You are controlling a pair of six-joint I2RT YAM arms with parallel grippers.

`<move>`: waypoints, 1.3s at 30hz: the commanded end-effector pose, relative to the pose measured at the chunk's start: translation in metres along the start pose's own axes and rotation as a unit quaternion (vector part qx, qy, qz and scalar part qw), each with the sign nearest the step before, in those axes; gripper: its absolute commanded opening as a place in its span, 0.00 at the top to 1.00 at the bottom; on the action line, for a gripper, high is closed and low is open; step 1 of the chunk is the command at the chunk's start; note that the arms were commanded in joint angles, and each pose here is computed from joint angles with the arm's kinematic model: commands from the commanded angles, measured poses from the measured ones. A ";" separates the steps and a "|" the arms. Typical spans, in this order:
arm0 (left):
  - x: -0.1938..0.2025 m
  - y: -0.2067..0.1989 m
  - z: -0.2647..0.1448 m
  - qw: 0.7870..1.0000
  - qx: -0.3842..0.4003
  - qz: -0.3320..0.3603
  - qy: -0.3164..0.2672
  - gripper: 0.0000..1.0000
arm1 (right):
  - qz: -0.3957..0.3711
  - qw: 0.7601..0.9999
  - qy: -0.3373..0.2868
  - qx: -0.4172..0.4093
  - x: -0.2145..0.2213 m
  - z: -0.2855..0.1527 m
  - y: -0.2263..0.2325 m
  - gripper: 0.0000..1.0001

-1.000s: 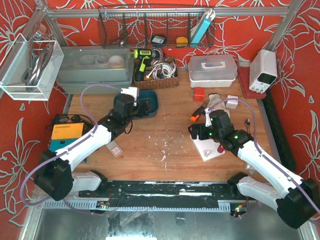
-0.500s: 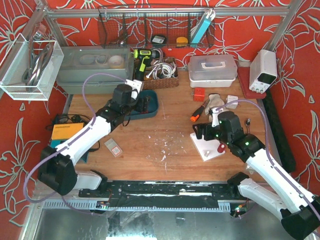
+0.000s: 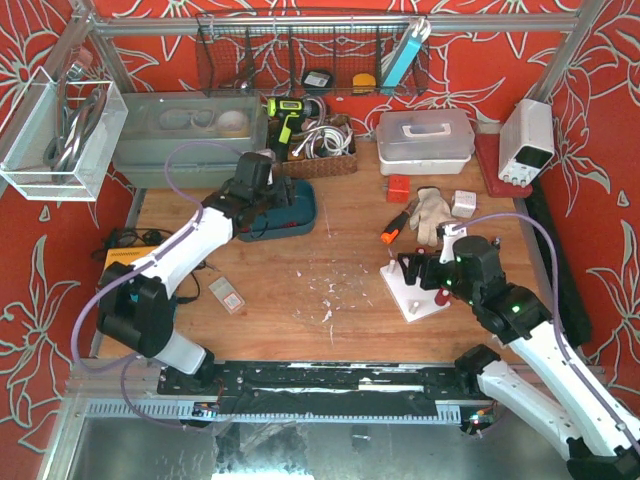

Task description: Install the large spring

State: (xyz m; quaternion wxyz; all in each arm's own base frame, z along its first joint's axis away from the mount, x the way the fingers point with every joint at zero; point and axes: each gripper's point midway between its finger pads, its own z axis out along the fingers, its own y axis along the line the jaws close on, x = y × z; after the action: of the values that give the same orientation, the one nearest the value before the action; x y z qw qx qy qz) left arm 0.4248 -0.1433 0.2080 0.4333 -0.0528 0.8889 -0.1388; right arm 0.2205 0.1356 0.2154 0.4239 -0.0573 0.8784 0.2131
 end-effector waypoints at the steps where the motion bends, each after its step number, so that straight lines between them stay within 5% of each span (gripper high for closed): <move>1: 0.010 0.009 0.004 0.994 -0.043 -0.087 0.055 0.29 | -0.004 0.998 0.037 0.055 0.010 -0.024 -0.019 0.02; 11: 0.024 0.074 0.038 0.948 -0.249 -0.166 0.110 0.48 | -0.086 0.990 0.096 0.063 0.016 -0.028 -0.018 0.02; 19: 0.059 0.108 0.047 0.904 -0.330 -0.226 0.153 0.59 | -0.101 0.990 0.079 0.055 0.002 -0.021 -0.011 0.01; 39: 0.107 0.148 0.042 0.863 -0.413 -0.211 0.201 0.52 | -0.082 0.988 0.113 0.066 0.016 -0.016 -0.016 0.01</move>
State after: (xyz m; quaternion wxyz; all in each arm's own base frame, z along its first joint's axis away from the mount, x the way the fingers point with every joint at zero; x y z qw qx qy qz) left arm 0.4088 -0.0481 0.0713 0.1580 -0.3762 0.9076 0.0988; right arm 0.2069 0.1174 0.2050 0.3471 -0.1265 0.9223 0.1137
